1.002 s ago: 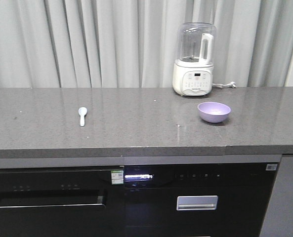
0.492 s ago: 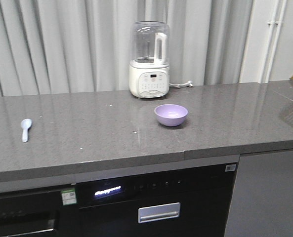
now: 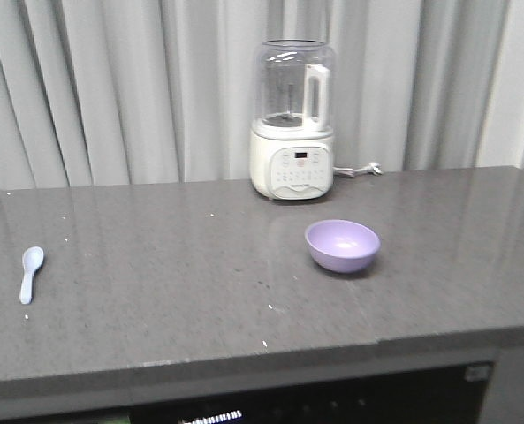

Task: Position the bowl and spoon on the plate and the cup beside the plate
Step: 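Drive the base toward the white spoon and lavender bowl on the counter, then lower the left gripper onto the white spoon and grasp it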

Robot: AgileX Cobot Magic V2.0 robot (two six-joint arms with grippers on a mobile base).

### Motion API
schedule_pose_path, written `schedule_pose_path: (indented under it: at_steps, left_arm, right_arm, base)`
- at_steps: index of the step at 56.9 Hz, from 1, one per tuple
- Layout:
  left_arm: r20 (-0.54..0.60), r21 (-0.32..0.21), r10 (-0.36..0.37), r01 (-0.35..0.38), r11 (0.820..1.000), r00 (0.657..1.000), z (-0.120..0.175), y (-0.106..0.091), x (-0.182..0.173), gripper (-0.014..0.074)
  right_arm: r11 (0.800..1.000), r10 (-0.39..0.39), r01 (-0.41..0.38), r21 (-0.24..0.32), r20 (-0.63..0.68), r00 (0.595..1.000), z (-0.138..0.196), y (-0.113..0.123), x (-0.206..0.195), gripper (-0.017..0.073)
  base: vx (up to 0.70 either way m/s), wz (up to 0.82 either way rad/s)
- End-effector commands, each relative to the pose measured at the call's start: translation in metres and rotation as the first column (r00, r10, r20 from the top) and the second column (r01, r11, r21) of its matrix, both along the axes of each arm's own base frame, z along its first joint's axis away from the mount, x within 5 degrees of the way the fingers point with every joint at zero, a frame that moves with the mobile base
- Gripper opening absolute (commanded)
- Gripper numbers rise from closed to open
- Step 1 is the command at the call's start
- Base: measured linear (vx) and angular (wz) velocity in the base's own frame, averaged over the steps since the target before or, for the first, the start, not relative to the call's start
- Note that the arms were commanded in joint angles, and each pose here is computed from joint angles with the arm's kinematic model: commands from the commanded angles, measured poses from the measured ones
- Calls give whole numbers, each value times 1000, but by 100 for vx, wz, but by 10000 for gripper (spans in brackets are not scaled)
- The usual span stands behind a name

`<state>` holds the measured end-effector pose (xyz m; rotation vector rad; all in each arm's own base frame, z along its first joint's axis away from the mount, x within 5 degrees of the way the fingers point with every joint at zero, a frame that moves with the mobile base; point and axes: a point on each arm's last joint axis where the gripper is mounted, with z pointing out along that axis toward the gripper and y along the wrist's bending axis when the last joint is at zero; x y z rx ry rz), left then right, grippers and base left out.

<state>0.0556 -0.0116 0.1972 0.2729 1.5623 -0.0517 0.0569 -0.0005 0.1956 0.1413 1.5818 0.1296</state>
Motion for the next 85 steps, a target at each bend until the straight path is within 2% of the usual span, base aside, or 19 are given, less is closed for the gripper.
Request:
schedule_pose_path:
  at_steps: [1, 41, 79, 85]
  left_arm:
    - [117, -29, -2, 5, 1000, 993, 17, 0, -3, -6]
    - [117, -29, -2, 5, 1000, 993, 17, 0, -3, -6]
    - [117, -29, -2, 5, 1000, 993, 17, 0, -3, -6]
    - [198, -17, -2, 5, 1000, 980, 24, 0, -4, -6]
  right_arm:
    - [1000, -2, 4, -14, 89, 996, 7, 0, 0, -9]
    - [1000, -2, 4, -14, 89, 996, 7, 0, 0, -9]
    - [1000, -2, 4, -14, 89, 996, 7, 0, 0, -9]
    - [1000, -2, 3, -13, 97, 995, 8, 0, 0, -9]
  base:
    - [39, 24]
    - [39, 21]
    - [9, -3]
    - [0, 0]
